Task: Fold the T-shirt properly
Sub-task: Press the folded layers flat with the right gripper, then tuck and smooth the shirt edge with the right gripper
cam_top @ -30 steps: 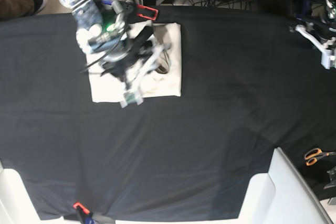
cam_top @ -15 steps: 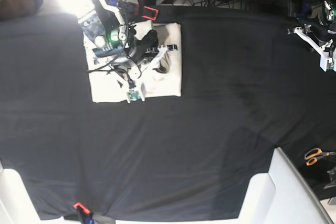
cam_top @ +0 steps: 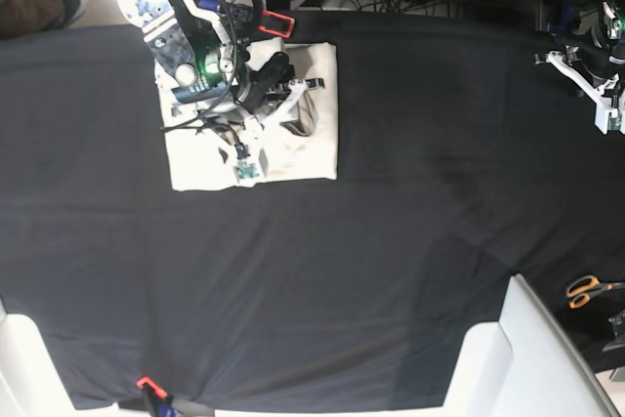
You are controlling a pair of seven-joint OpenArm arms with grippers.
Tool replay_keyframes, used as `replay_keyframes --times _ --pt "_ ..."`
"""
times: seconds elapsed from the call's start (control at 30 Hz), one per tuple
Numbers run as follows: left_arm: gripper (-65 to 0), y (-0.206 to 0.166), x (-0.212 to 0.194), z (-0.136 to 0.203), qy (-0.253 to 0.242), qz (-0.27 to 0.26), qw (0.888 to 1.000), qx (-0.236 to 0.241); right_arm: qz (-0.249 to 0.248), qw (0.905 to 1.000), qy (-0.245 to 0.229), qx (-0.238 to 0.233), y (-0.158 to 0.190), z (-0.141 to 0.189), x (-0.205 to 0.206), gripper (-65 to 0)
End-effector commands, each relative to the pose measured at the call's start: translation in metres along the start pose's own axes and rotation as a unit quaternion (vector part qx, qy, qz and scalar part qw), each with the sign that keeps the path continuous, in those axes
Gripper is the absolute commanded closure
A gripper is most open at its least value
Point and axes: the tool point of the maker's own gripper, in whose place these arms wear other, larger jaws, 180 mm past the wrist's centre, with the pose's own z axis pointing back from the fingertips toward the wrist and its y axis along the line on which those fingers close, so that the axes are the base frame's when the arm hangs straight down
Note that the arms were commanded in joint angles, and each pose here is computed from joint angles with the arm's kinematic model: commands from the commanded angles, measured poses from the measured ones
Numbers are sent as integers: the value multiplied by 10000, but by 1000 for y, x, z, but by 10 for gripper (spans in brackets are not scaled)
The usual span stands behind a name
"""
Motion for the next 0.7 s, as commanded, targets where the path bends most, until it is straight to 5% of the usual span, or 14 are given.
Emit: replay_keyframes --times 0.0,0.2,0.4,0.67 --pt "0 6 9 3 -140 -77 9998 93 10 9998 -219 38 3 3 12 -276" --pt "0 6 9 3 -140 -77 9998 93 71 9993 -364 -45 -5 2 15 0" --pt "0 6 9 3 -140 -77 9998 93 72 9992 -389 -13 -2 3 17 0" --pt "0 3 6 3 -124 -16 9999 65 850 9937 -595 420 46 7 33 0"
